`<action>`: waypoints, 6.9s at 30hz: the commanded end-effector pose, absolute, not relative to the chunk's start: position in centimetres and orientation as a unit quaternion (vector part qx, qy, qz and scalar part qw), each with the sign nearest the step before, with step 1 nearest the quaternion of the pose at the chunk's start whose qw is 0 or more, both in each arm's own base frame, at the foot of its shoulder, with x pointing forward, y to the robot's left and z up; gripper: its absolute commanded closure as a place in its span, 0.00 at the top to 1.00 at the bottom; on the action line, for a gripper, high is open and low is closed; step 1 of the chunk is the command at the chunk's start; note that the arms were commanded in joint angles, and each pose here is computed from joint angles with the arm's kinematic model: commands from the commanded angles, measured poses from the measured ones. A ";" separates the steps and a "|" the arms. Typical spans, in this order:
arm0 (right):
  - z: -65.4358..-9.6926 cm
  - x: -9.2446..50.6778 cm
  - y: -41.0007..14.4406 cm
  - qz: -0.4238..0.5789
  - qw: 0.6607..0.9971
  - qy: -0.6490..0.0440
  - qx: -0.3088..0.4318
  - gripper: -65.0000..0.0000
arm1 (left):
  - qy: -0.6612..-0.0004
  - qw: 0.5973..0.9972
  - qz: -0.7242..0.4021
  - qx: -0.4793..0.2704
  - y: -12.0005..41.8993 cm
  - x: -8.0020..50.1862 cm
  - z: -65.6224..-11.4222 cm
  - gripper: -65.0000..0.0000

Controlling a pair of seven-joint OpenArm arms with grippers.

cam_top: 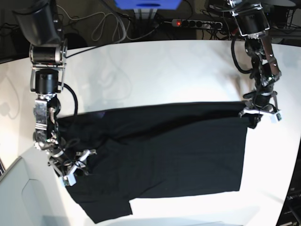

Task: Fold the T-shirt properly
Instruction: 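Release and regrasp the shirt edge with the right gripper, then lift the shirt with both grippers and pull it toward the robot, then release the shirt and move both grippers down to the hem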

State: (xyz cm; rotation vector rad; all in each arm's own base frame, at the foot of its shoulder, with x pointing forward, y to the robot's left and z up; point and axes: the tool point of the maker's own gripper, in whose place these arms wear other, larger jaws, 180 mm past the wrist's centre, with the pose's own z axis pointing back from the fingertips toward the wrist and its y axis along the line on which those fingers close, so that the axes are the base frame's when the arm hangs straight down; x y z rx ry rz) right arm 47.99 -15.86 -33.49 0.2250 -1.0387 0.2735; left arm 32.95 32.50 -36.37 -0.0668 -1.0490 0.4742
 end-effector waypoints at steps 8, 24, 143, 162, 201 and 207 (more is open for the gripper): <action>-30.9 49.2 -16.9 0.127 0.836 -0.525 0.100 0.65 | -0.514 0.830 0.216 -0.032 33.0 34.4 -34.0 0.58; -30.8 44.9 -21.0 0.154 0.832 -0.532 0.043 0.65 | -0.456 0.857 0.239 -0.032 33.0 30.9 -38.9 0.60; -35.9 21.8 -34.5 0.094 0.935 -0.320 -0.123 0.02 | -0.364 0.878 0.308 0.040 33.8 13.5 -36.4 0.00; -33.0 21.6 -33.8 0.116 0.919 -0.347 -0.144 0.48 | -0.360 0.881 0.305 0.045 33.9 12.8 -36.2 0.33; -30.6 43.1 -25.3 0.086 0.891 -0.446 0.008 0.57 | -0.469 0.867 0.171 -0.005 35.9 39.4 -34.4 0.57; -31.5 43.3 -23.8 0.086 0.893 -0.440 0.026 0.57 | -0.452 0.881 0.143 0.004 34.3 44.3 -37.5 0.57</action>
